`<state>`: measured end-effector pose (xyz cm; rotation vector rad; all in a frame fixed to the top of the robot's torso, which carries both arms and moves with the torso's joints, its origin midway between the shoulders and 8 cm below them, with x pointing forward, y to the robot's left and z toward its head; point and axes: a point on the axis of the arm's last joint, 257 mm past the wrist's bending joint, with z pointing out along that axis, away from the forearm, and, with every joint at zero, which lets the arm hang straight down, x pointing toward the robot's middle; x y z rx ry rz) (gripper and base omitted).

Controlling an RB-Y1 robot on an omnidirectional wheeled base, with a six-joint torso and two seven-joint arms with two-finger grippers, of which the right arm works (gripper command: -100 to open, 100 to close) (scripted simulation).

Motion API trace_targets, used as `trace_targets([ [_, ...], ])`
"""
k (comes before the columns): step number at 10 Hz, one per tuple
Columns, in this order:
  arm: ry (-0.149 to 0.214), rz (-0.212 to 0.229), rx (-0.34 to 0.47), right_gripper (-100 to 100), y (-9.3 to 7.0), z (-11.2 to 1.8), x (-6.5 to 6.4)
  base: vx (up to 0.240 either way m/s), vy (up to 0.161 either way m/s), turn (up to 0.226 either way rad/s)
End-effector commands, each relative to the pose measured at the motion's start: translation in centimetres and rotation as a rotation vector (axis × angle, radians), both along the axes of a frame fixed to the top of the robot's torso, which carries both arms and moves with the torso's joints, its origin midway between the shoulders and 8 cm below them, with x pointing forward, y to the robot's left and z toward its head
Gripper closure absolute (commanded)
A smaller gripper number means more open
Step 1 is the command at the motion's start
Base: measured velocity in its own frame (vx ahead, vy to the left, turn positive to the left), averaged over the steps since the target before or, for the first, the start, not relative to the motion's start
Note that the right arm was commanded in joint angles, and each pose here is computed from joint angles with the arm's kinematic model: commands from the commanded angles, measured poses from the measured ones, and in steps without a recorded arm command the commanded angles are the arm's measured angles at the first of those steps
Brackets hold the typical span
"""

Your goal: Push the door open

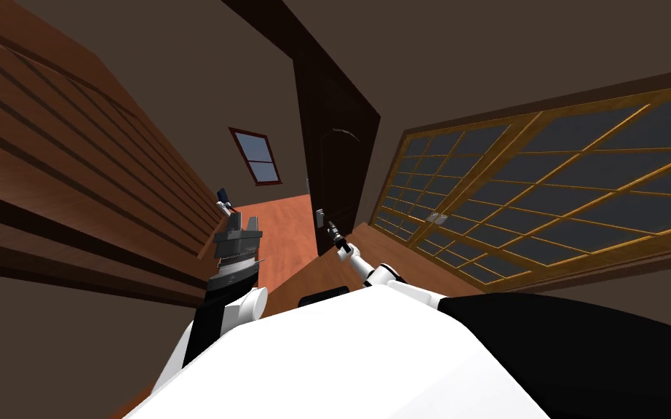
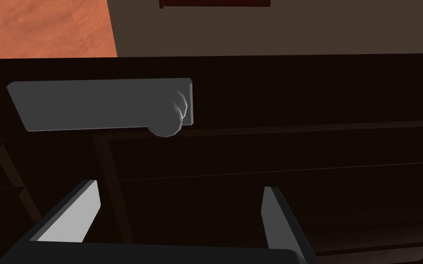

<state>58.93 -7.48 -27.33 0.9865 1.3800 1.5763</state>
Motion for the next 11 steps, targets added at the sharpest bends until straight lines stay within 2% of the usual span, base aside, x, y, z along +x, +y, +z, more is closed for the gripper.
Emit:
trace_targets([
  [1, 0.011, 0.008, -0.013, -100, 0.4, -0.4, 0.2, 0.06, -0.093, 0.09],
  [3, 0.035, 0.024, -0.04, -100, 1.2, -1.2, 0.8, 0.085, -0.133, 0.152],
  [11, 0.068, 0.046, -0.079, -100, 2.3, -2.2, 1.4, 0.048, -0.07, 0.055],
])
